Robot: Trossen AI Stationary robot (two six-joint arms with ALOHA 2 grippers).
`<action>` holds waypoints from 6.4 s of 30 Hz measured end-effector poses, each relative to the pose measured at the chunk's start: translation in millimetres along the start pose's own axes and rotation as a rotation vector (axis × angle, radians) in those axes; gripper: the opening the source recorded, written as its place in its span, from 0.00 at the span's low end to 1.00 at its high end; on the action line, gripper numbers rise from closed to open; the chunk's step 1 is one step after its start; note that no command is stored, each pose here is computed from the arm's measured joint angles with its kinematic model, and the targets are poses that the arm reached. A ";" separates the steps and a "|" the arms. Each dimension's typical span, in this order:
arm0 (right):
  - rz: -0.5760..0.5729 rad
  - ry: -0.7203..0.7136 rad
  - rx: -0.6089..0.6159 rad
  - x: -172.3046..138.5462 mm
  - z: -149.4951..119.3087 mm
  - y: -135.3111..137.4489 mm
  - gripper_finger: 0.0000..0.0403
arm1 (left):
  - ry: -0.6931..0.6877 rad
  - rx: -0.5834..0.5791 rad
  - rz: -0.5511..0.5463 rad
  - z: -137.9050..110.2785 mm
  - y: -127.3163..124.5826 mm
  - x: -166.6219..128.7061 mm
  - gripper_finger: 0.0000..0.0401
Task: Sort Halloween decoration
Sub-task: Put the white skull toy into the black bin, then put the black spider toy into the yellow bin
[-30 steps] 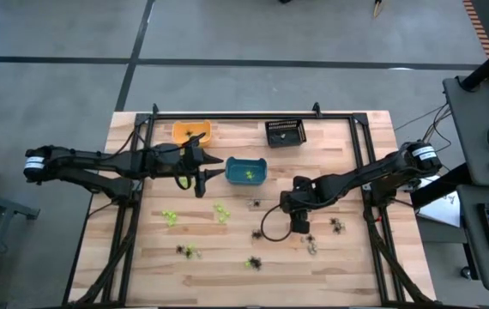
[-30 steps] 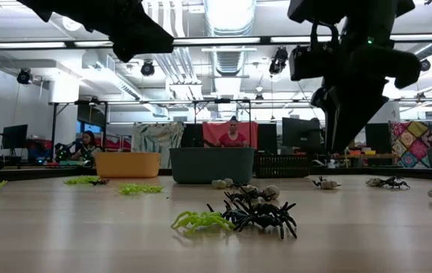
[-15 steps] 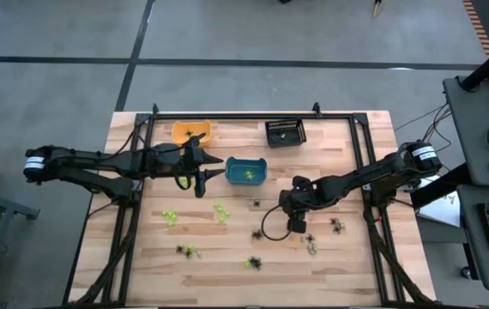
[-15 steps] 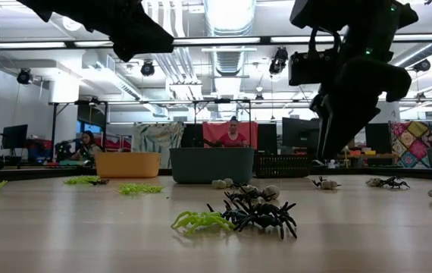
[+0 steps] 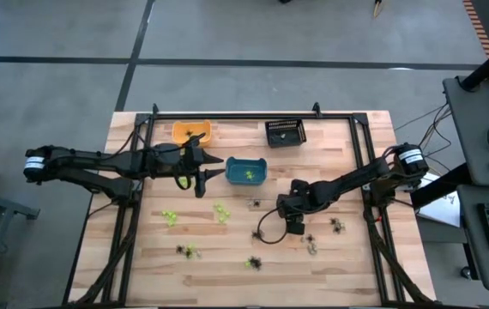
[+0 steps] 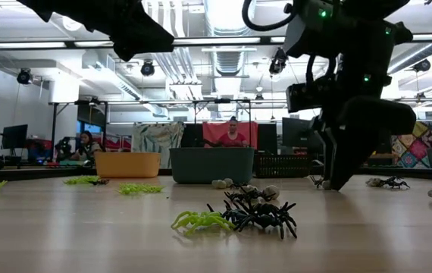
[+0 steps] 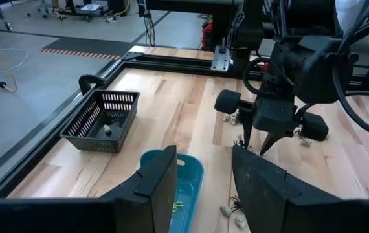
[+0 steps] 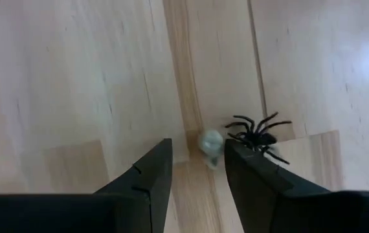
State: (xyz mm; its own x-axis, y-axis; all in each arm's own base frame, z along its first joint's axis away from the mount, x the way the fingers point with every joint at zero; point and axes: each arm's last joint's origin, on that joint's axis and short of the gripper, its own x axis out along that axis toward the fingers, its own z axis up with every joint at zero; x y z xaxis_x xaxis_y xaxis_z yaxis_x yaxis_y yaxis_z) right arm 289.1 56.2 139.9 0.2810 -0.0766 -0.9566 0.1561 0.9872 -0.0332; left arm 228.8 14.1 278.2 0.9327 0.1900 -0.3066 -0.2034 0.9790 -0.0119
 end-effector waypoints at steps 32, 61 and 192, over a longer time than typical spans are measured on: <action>0.043 -0.107 0.010 -37.4 20.6 -1.2 0.02 | 0.000 -0.003 0.000 0.0 0.1 0.0 0.33; -0.276 -0.146 0.436 -87.8 72.2 -273.0 0.02 | -0.009 -0.010 0.000 0.8 0.0 0.1 0.33; 0.080 -0.785 -0.134 -114.3 50.7 -93.3 0.18 | 0.371 -0.177 0.413 -205.6 -30.7 -4.4 0.27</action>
State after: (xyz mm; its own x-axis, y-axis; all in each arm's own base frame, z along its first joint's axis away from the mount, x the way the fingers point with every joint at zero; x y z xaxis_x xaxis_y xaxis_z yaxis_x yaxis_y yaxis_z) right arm 290.4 -34.2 267.0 0.8787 -0.0318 -0.4764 0.0061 0.9984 -0.0555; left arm 169.7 -31.9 84.2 0.6049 0.4839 -0.6324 -0.6047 0.7959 0.0305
